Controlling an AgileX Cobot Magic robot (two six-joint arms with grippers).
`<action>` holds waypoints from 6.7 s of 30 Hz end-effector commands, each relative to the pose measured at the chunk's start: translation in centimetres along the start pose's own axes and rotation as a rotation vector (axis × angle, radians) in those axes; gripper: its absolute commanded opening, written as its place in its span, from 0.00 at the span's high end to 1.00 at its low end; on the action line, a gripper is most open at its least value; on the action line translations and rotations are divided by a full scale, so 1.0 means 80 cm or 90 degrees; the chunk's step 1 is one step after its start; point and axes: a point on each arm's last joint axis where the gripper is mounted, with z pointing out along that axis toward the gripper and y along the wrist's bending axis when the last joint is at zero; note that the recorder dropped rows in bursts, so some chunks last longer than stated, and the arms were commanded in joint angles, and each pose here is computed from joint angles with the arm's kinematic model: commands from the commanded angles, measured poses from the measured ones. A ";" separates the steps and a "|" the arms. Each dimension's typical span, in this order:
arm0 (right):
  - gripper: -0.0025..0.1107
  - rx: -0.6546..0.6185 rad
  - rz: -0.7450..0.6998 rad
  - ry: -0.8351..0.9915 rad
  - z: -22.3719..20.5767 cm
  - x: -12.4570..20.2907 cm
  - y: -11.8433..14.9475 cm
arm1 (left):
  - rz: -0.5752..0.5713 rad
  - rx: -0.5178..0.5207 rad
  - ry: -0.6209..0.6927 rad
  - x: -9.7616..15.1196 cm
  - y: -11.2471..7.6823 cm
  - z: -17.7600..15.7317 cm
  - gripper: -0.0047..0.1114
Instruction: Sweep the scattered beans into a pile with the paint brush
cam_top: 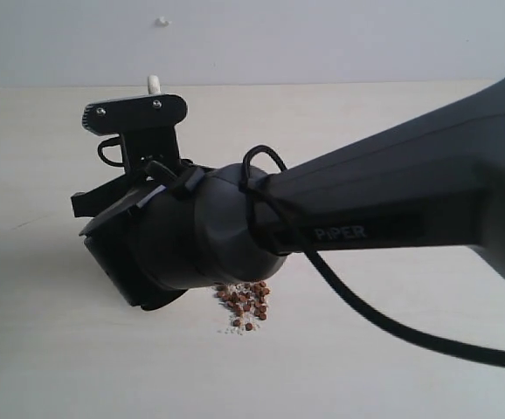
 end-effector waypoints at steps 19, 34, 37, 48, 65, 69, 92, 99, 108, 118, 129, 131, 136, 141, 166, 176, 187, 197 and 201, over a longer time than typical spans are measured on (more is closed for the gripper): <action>0.98 -0.017 -0.245 -0.089 -0.064 -0.024 0.003 | -0.005 0.011 -0.001 0.001 -0.001 -0.001 0.96; 0.98 -0.451 -0.398 0.048 -0.101 -0.019 -0.145 | -0.005 0.011 -0.001 0.001 -0.001 -0.001 0.96; 0.98 -0.606 -0.439 0.036 -0.113 -0.016 -0.141 | -0.005 0.011 -0.001 0.001 -0.001 -0.001 0.96; 0.98 -0.956 -0.344 -0.098 -0.136 -0.033 -0.182 | -0.005 0.012 -0.001 0.001 -0.002 -0.001 0.96; 0.98 -0.876 -0.240 0.098 -0.030 0.035 -0.217 | -0.003 0.012 -0.001 0.001 -0.002 -0.001 0.96; 0.98 -0.882 -0.216 0.093 -0.021 0.032 -0.228 | -0.003 0.012 -0.001 0.001 -0.002 -0.001 0.96; 0.98 -0.910 -0.261 0.065 0.059 0.015 -0.212 | -0.003 0.012 -0.001 0.001 -0.002 -0.001 0.96; 0.98 -0.906 -0.289 0.035 0.081 -0.001 -0.206 | -0.003 0.012 -0.001 0.001 -0.002 -0.001 0.96; 0.98 -0.903 -0.313 -0.016 0.103 -0.026 -0.200 | -0.003 0.012 -0.001 0.001 -0.002 -0.001 0.96; 0.98 -0.911 -0.300 0.047 0.083 -0.051 -0.201 | -0.003 0.012 -0.001 0.001 -0.002 -0.001 0.96; 0.98 -0.854 -0.270 0.043 0.004 -0.126 -0.209 | -0.003 0.012 -0.001 0.001 -0.002 -0.001 0.96; 0.98 -0.743 -0.258 0.028 -0.003 -0.136 -0.217 | -0.003 0.012 -0.001 0.001 -0.002 -0.001 0.96; 0.98 -0.523 -0.194 0.010 -0.021 -0.131 -0.247 | -0.003 0.012 -0.001 0.001 -0.002 -0.001 0.96; 0.98 -0.297 -0.127 0.011 -0.027 -0.102 -0.272 | -0.003 0.012 -0.001 0.001 -0.002 -0.001 0.96; 0.98 0.083 -0.108 -0.075 0.042 -0.004 -0.227 | -0.003 0.012 -0.001 0.001 -0.002 -0.001 0.96; 0.98 -0.027 -0.106 -0.020 0.059 0.025 -0.206 | -0.003 0.012 -0.001 0.001 -0.002 -0.001 0.96; 0.98 -0.186 0.029 0.022 0.054 0.030 -0.179 | -0.003 0.012 -0.001 0.001 -0.002 -0.001 0.96; 0.98 -0.210 0.001 -0.087 0.013 -0.029 -0.181 | -0.003 0.012 -0.001 0.001 -0.002 -0.001 0.96; 0.98 -0.195 -0.022 -0.127 -0.014 -0.059 -0.189 | -0.003 0.012 -0.001 0.001 -0.002 -0.001 0.96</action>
